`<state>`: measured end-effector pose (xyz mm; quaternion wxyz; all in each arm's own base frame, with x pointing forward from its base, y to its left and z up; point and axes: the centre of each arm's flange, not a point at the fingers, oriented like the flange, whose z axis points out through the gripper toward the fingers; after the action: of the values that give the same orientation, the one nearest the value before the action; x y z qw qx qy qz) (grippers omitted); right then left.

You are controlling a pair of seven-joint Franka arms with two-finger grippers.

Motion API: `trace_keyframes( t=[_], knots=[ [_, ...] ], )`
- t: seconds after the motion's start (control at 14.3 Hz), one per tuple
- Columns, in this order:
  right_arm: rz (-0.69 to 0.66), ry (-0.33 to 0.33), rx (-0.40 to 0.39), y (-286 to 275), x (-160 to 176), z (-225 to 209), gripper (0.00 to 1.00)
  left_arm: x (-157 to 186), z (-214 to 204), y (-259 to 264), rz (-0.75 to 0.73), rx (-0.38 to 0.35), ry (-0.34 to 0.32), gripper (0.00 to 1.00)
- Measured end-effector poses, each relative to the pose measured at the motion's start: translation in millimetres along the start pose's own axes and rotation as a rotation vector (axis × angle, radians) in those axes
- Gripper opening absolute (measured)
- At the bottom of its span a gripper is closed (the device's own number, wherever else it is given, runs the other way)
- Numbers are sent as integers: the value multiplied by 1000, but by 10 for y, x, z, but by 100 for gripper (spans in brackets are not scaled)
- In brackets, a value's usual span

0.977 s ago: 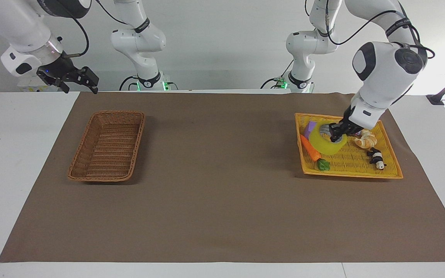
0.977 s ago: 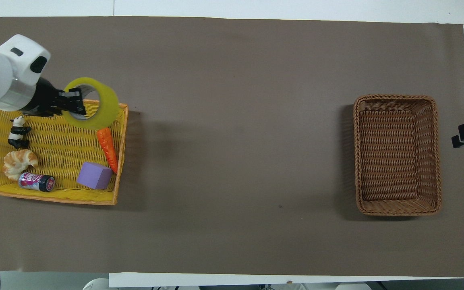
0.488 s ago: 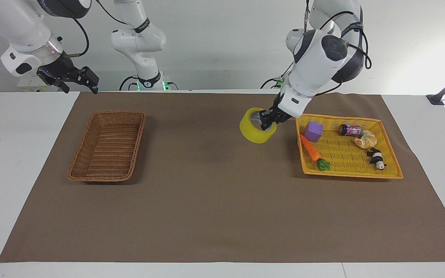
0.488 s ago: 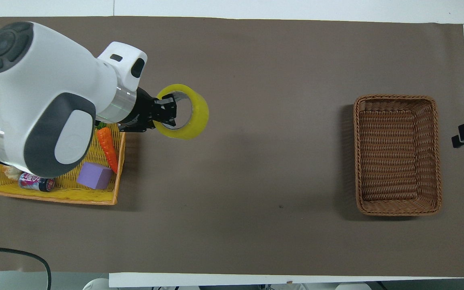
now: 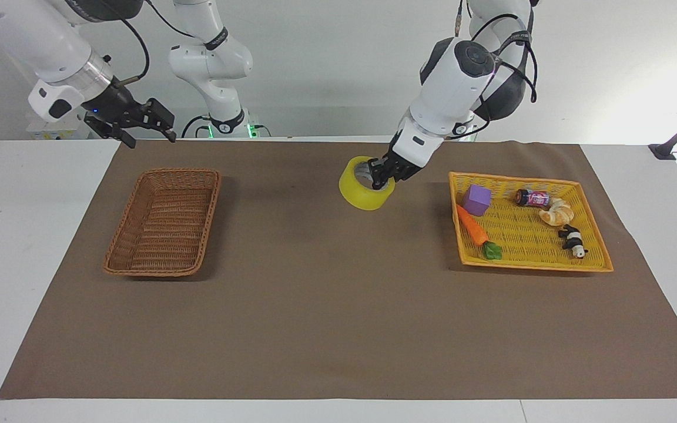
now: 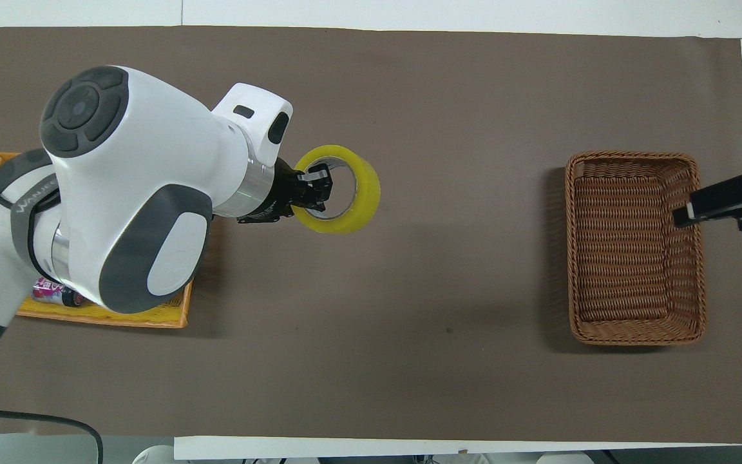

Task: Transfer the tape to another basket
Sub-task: 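Lift the tape with the left gripper toward the table center, then reach the right gripper toward the tape held by the left gripper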

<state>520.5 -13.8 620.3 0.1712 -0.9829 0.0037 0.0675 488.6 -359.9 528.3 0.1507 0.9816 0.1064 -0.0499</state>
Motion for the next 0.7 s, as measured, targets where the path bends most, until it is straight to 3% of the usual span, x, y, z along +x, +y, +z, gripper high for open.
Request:
trace_keyframes(
  t=[0.42,0.7],
  knots=[
    [-28,68,479,-876,270,705,100,29,42,-52,-10,13,-12,23],
    [13,87,673,-1396,431,1342,100,51,51,-85,-17,18,-16,23]
  ],
)
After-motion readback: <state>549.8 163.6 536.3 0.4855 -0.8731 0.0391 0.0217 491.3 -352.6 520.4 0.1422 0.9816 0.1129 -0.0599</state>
